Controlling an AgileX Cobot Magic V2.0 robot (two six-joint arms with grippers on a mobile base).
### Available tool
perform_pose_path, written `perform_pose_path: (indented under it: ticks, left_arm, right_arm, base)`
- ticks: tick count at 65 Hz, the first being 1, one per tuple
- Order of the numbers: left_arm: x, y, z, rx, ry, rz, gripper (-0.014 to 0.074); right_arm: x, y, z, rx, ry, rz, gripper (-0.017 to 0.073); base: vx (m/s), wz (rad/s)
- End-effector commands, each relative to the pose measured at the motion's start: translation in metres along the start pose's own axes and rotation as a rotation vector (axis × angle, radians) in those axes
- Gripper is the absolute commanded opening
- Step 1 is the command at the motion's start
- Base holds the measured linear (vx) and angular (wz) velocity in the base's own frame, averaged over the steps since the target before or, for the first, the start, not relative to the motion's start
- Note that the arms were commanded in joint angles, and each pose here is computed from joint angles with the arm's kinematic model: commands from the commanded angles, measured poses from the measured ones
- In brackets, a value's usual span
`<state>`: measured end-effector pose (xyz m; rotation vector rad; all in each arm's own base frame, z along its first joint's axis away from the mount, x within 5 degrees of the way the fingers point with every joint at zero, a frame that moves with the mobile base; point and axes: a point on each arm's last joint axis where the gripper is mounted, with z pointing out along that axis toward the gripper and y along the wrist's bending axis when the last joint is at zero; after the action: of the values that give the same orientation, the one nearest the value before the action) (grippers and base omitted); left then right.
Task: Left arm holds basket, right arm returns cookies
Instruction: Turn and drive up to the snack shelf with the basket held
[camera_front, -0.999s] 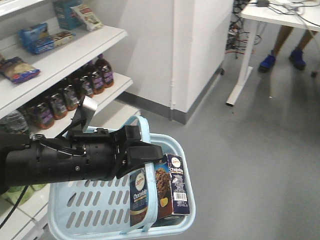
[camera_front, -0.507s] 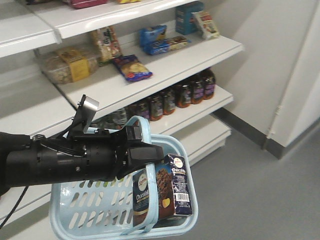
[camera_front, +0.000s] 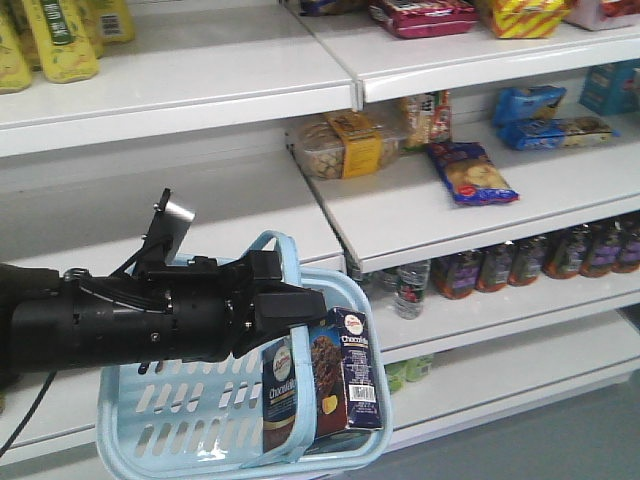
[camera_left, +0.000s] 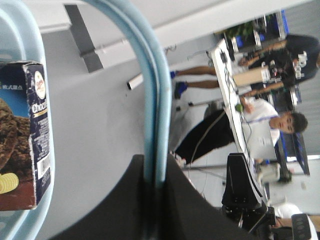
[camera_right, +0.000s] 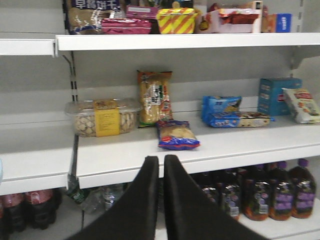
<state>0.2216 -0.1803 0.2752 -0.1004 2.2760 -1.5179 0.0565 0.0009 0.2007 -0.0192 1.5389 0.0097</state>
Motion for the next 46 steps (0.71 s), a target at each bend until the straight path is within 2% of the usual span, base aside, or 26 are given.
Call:
perform_pose_path:
  ticks: [1, 32, 46]
  left_arm:
    - [-0.0040, -0.0271, -0.0086, 0.130, -0.026, -0.023, -0.0006]
    - [-0.0040, -0.0271, -0.0086, 0.130, -0.026, -0.023, -0.0006]
    - [-0.0040, -0.0271, -0.0086, 0.130, -0.026, -0.023, -0.0006]
  right_arm:
    - [-0.0011, 0.0007, -0.0003, -0.007, -0.065, -0.002, -0.0006]
    - [-0.0011, 0.0007, -0.0003, -0.007, -0.065, -0.002, -0.0006]
    - [-0.0011, 0.0007, -0.0003, -0.007, -0.065, -0.002, -0.0006]
  base:
    - [0.16, 0.55]
    - [0.15, 0.55]
    - [0.13, 0.30]
